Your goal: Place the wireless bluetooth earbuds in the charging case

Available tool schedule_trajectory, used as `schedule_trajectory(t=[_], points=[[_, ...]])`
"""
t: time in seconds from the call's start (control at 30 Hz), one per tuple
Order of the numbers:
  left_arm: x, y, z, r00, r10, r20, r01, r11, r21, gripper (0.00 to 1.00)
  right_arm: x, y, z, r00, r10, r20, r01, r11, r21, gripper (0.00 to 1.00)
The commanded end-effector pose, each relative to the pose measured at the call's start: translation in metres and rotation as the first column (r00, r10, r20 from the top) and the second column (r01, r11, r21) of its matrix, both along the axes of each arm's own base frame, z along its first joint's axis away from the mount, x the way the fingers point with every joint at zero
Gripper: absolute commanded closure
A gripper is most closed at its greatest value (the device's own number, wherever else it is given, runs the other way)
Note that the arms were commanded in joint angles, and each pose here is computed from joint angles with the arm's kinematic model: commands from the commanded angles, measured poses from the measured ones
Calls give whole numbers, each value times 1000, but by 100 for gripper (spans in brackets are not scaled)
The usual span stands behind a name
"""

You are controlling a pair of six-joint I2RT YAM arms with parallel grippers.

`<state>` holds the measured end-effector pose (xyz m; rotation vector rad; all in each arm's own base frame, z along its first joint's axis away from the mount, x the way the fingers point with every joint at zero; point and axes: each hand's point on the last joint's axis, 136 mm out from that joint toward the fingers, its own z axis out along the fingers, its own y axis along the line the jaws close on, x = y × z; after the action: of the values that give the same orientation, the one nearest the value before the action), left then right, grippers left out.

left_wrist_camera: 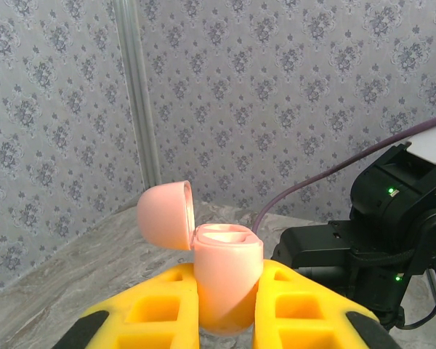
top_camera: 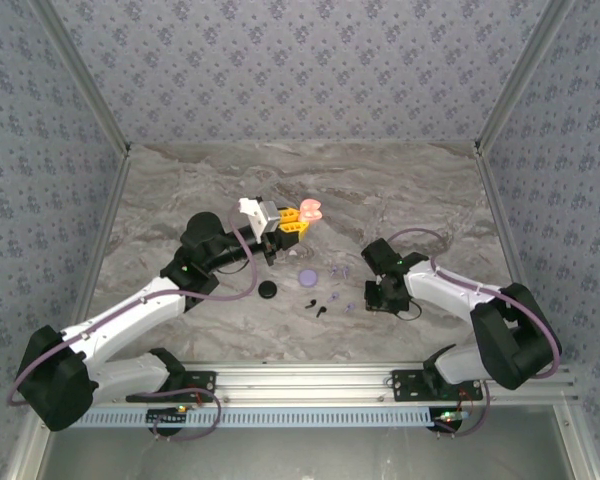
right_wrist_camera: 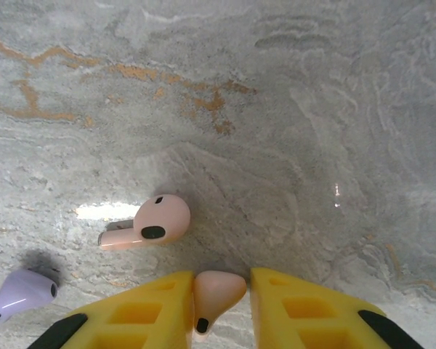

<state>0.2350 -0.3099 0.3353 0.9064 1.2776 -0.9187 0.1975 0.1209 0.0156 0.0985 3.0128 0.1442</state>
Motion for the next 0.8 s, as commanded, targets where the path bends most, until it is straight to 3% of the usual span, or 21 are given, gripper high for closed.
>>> schedule_trajectory(t=[0.0,0.27,0.4,0.6,0.77], points=[[-3,2,17,999,1,40,1,999,-33,100,7,3,0,999,17,49,-17,1000,6,73],[-3,2,14,1000,2,31,-1,999,-36,100,24,1,30,982,35,186,-37,999,10,76],[0,0,13,1000,3,23,-1,999,-49,100,40,6,73,948,47,316,-65,997,49,76],[6,-6,15,1000,3,26,-2,998,-64,100,72,41,190,783,-8,622,-191,949,252,76],[11,-11,19,999,2,38,1,997,-81,100,79,73,289,612,-64,789,-387,845,368,76]])
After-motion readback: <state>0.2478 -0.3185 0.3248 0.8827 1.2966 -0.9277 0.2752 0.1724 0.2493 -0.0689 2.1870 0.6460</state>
